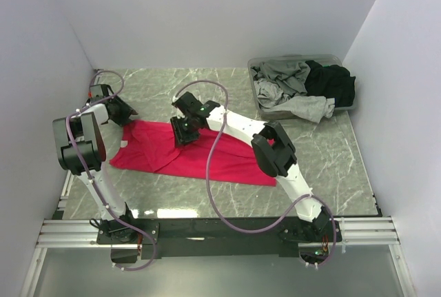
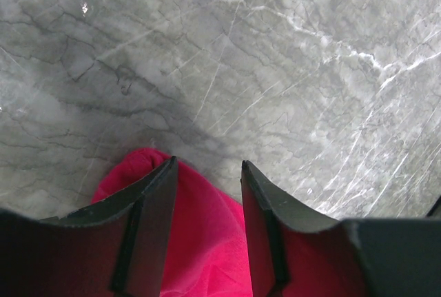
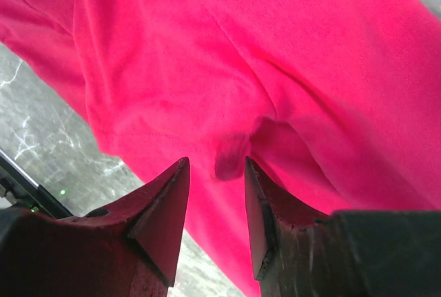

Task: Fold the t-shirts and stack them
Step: Fold the tshirt

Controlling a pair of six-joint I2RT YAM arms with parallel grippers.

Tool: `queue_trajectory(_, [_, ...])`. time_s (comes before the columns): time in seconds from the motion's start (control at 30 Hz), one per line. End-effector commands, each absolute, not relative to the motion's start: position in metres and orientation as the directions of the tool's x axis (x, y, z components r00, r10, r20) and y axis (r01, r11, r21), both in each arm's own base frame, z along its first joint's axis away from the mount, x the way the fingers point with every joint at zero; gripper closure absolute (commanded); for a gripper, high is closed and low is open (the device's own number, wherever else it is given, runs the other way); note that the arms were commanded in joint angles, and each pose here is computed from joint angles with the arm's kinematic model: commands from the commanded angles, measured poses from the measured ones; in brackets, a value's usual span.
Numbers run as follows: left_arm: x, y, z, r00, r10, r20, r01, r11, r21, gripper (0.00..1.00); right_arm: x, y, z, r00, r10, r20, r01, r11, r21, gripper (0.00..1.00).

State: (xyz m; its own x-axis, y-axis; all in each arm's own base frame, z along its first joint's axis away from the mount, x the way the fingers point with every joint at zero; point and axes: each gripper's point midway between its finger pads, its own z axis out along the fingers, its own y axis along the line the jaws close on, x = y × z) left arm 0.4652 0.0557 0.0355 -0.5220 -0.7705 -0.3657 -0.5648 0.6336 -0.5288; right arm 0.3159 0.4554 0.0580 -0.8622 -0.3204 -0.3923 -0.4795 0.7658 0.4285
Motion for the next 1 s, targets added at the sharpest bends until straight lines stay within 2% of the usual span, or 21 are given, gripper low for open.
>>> queue_trajectory(0.0, [0.472,0.060,0.049,-0.499,-0.771,-0.394,-0.550,0.634,-0.543,0.52,0.322,0.468,0.059,-0.863,-0.317,-0.393,-0.484,0.743,0.463,0.55])
queue_trajectory(0.27, [0.475,0.066,0.052,-0.485,-0.780,-0.396,-0.551,0.624,-0.555,0.52,0.314,0.460,0.040,-0.874,-0.344,-0.342,-0.473,0.761,0.443,0.57])
queue_trajectory(0.3, [0.475,0.066,0.052,-0.481,-0.783,-0.394,-0.553,0.620,-0.557,0.52,0.314,0.459,0.040,-0.875,-0.344,-0.342,-0.473,0.763,0.442,0.60])
queue_trajectory(0.33, [0.474,0.067,0.051,-0.479,-0.784,-0.395,-0.552,0.618,-0.560,0.52,0.314,0.458,0.040,-0.874,-0.347,-0.341,-0.474,0.763,0.439,0.69])
queue_trajectory(0.4, [0.474,0.070,0.051,-0.468,-0.793,-0.389,-0.553,0.607,-0.571,0.52,0.315,0.458,0.044,-0.873,-0.346,-0.345,-0.475,0.763,0.438,0.78])
queue_trajectory(0.43, [0.473,0.070,0.050,-0.467,-0.795,-0.387,-0.553,0.604,-0.573,0.52,0.315,0.457,0.047,-0.874,-0.346,-0.342,-0.474,0.762,0.441,0.88])
queue_trajectory(0.53, [0.472,0.074,0.048,-0.455,-0.804,-0.382,-0.563,0.592,-0.577,0.52,0.313,0.455,0.055,-0.880,-0.340,-0.331,-0.465,0.757,0.459,0.99])
queue_trajectory(0.97, [0.469,0.078,0.041,-0.456,-0.805,-0.378,-0.566,0.591,-0.575,0.52,0.307,0.433,0.059,-0.917,-0.316,-0.242,-0.397,0.767,0.503,1.00])
